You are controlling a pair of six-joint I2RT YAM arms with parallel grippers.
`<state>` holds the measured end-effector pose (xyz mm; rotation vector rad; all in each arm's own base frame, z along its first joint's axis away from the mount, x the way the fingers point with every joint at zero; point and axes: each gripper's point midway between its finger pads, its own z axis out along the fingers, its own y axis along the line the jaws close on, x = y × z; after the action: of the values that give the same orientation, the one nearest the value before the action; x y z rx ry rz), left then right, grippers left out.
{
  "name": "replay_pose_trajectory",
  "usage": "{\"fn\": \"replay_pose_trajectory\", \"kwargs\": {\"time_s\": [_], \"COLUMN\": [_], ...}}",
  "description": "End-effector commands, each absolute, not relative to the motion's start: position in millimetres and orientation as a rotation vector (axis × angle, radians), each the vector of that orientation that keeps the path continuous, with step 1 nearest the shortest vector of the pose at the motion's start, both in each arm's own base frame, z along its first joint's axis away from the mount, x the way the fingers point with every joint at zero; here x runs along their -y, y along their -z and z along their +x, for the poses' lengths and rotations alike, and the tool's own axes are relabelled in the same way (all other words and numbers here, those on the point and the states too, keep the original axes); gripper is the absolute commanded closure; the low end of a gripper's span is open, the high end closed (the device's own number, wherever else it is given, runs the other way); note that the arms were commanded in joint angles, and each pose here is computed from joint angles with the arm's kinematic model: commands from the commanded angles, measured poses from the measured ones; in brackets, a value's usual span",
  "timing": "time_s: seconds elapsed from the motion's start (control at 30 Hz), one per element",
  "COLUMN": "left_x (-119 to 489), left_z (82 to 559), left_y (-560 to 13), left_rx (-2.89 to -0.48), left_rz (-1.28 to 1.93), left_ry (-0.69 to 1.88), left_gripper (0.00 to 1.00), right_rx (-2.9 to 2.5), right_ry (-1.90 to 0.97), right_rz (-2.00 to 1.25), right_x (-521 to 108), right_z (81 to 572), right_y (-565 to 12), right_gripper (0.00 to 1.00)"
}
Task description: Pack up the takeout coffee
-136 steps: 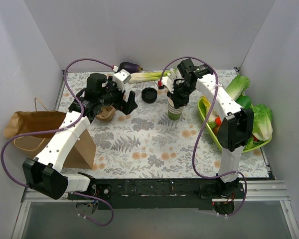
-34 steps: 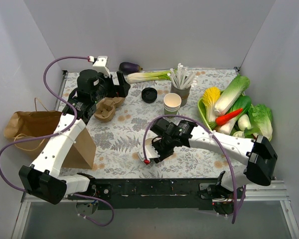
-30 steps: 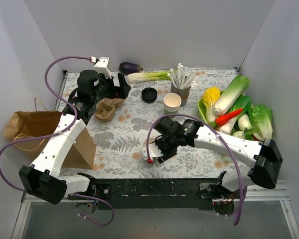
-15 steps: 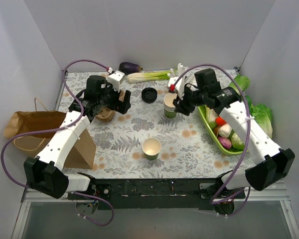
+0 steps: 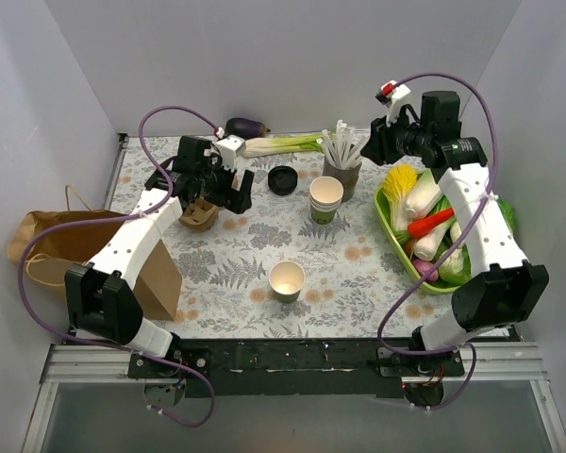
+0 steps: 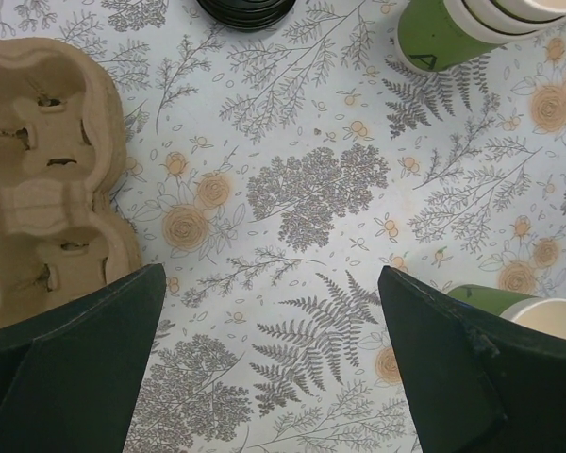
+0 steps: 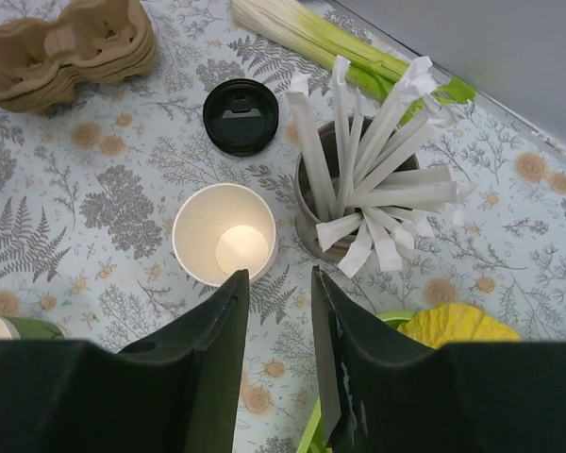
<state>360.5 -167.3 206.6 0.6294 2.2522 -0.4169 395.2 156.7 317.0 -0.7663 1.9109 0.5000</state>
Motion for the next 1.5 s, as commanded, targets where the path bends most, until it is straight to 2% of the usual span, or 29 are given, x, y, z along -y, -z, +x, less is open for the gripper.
{"fn": "replay_pose_trajectory", "kwargs": {"time_s": [0.0, 0.13, 0.27, 0.53, 0.63, 0.73, 0.9, 0.97, 1.0, 1.03, 1.17, 1.27, 1.33, 1.4, 1.47], "left_x": [181.4, 197.0, 194.7, 164.1, 150.6, 153.0, 182.9, 194.2, 199.2, 206.0, 242.5, 266.6, 276.4, 284.5, 291.8], "left_z": [354.7, 338.8, 340.2, 362.1, 372.3, 378.9, 407.4, 428.9, 440.1, 453.1, 469.4, 482.6, 490.7, 501.1, 505.3], "left_y": [-230.8, -233.6, -228.6, -215.2, -208.7, -205.9, -203.1, -213.2, -194.1, -209.1, -203.1, -191.0, -170.2, -172.3, -159.2], "left_rx": [-2.207, -2.198, -2.213, -2.262, -2.279, -2.292, -2.237, -2.186, -2.226, -2.181, -2.094, -2.032, -2.051, -2.035, -2.043], "left_rz": [0.638, 0.710, 0.704, 0.617, 0.588, 0.594, 0.655, 0.670, 0.669, 0.674, 0.802, 0.913, 0.942, 0.938, 0.960], "left_ry": [0.536, 0.678, 0.659, 0.522, 0.423, 0.427, 0.575, 0.601, 0.618, 0.630, 0.745, 0.714, 0.703, 0.678, 0.659], "left_gripper": [0.02, 0.02, 0.02, 0.02, 0.06, 0.10, 0.21, 0.25, 0.27, 0.29, 0.30, 0.33, 0.39, 0.47, 0.49], "right_rx": [-1.891, -1.889, -1.918, -1.949, -1.963, -1.952, -1.946, -1.944, -1.960, -1.967, -1.992, -2.013, -2.024, -2.033, -2.038], "right_ry": [-0.607, -0.644, -0.562, -0.615, -0.631, -0.659, -0.632, -0.628, -0.620, -0.621, -0.600, -0.599, -0.601, -0.597, -0.591], "right_rz": [-0.658, -0.615, -0.627, -0.828, -0.832, -0.874, -0.951, -0.956, -0.950, -0.950, -0.937, -0.926, -0.914, -0.905, -0.903], "right_x": [-152.5, -141.9, -121.4, -127.4, -127.4, -134.7, -148.3, -148.3, -145.7, -145.3, -138.6, -136.6, -135.8, -134.9, -133.7], "right_z": [418.8, 432.2, 438.4, 398.6, 390.2, 378.6, 361.6, 353.9, 350.7, 347.0, 327.0, 318.5, 317.0, 315.5, 313.5], "right_y": [-332.9, -337.6, -331.8, -299.0, -291.9, -287.5, -283.0, -287.4, -284.3, -282.6, -277.0, -274.4, -274.3, -275.6, -275.2], "right_gripper": [0.61, 0.62, 0.61, 0.60, 0.59, 0.60, 0.59, 0.59, 0.59, 0.60, 0.59, 0.60, 0.60, 0.59, 0.60]}}
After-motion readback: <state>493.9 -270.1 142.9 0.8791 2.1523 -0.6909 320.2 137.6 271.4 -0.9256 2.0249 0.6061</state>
